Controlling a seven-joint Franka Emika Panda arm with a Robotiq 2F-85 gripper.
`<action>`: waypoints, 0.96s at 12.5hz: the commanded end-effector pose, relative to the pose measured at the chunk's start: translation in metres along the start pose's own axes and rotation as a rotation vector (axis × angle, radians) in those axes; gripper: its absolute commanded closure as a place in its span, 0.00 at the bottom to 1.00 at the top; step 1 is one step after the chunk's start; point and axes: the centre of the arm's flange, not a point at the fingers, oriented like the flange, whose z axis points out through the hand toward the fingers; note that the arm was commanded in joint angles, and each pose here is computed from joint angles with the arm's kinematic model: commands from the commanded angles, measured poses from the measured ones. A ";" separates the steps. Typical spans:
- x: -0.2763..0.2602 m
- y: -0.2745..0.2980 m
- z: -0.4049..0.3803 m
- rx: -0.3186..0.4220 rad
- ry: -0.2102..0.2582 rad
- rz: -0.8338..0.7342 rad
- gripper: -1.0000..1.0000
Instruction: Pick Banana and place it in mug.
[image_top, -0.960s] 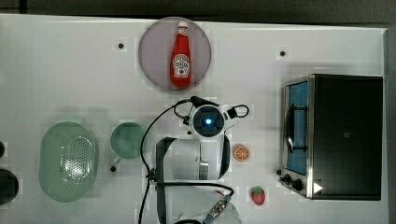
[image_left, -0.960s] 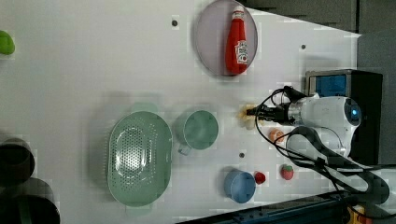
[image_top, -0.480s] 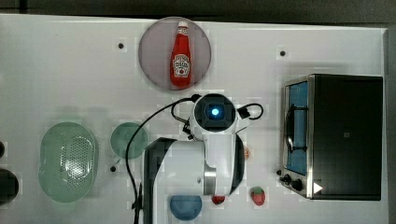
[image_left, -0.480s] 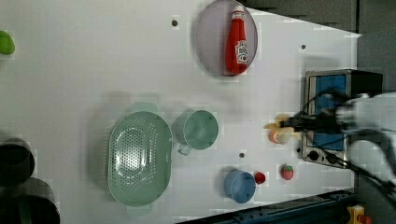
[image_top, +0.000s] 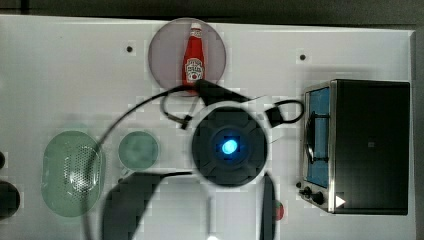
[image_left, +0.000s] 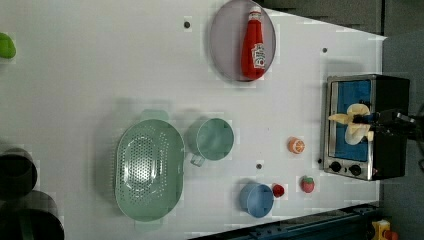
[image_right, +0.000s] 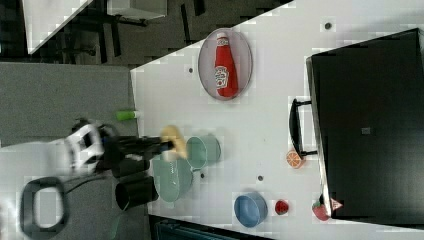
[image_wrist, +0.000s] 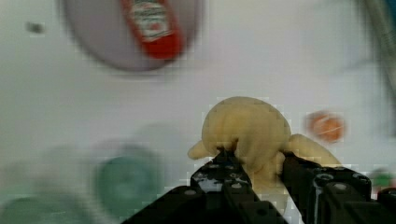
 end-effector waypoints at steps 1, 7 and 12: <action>-0.072 -0.102 0.065 -0.075 -0.125 0.091 0.68; -0.108 -0.156 0.169 -0.095 -0.126 0.268 0.68; -0.112 -0.136 0.240 -0.069 -0.112 0.275 0.56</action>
